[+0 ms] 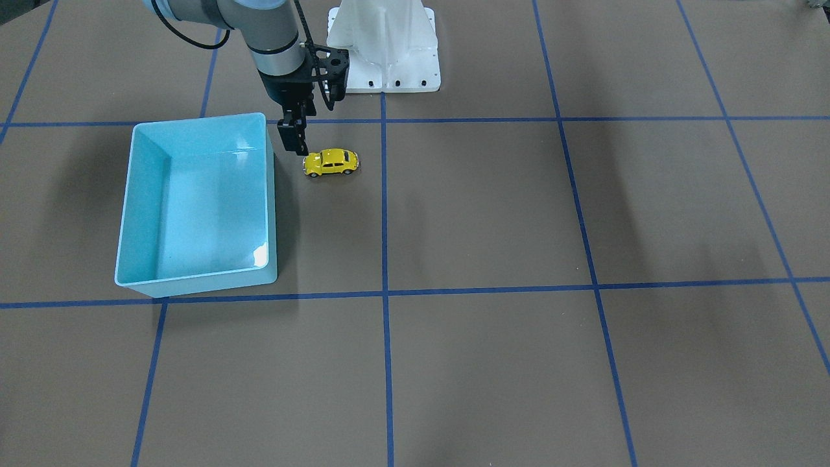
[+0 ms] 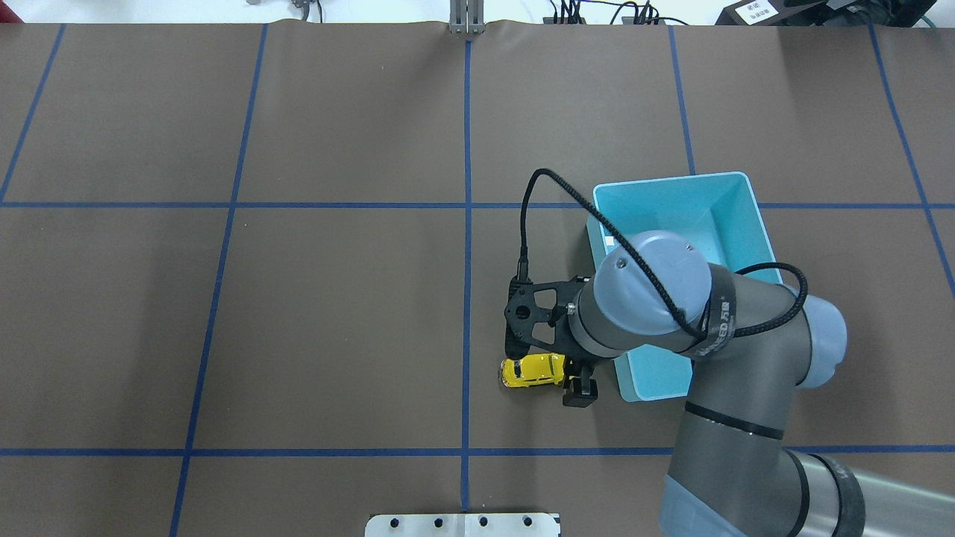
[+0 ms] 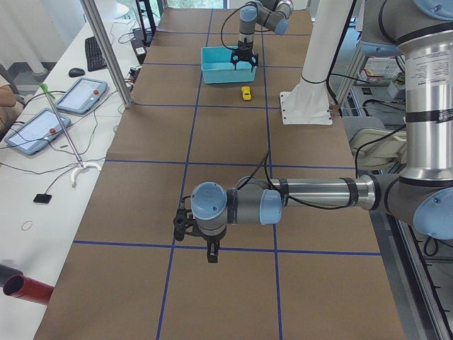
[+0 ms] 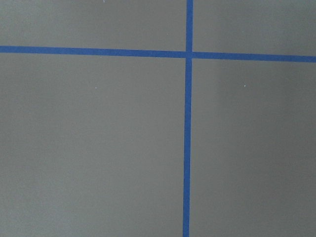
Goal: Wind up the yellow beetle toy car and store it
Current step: 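Lower the right gripper and grasp the yellow car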
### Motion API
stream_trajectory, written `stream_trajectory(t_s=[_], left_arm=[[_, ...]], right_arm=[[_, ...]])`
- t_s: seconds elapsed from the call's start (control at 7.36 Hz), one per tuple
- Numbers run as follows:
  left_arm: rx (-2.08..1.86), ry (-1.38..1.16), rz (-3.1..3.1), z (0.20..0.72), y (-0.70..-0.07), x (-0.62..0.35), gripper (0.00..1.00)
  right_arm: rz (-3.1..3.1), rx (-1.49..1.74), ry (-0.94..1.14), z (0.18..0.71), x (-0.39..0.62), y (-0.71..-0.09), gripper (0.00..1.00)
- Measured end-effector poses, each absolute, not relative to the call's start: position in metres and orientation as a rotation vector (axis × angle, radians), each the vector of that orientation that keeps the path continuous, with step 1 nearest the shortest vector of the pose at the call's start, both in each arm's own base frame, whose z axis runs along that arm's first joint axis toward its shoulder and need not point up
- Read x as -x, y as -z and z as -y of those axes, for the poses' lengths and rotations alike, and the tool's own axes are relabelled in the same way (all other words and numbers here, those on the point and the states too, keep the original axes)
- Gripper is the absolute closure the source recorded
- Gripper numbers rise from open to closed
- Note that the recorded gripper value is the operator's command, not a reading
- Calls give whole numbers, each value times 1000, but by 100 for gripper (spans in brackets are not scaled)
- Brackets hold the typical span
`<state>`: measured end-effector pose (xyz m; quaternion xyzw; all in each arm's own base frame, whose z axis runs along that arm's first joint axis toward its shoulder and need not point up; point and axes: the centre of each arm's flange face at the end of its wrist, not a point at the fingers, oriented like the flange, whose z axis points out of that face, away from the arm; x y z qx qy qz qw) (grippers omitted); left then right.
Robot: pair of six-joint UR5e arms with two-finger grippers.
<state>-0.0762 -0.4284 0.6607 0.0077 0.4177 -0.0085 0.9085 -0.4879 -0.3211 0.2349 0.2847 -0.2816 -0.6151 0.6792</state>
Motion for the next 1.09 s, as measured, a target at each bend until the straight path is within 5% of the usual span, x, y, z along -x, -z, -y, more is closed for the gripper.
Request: stream_trajectory(t_s=[1.09], left_arm=[[-4, 22, -863, 427, -667, 75, 0]], right_arm=[[597, -707, 1448, 313, 546, -258, 0]])
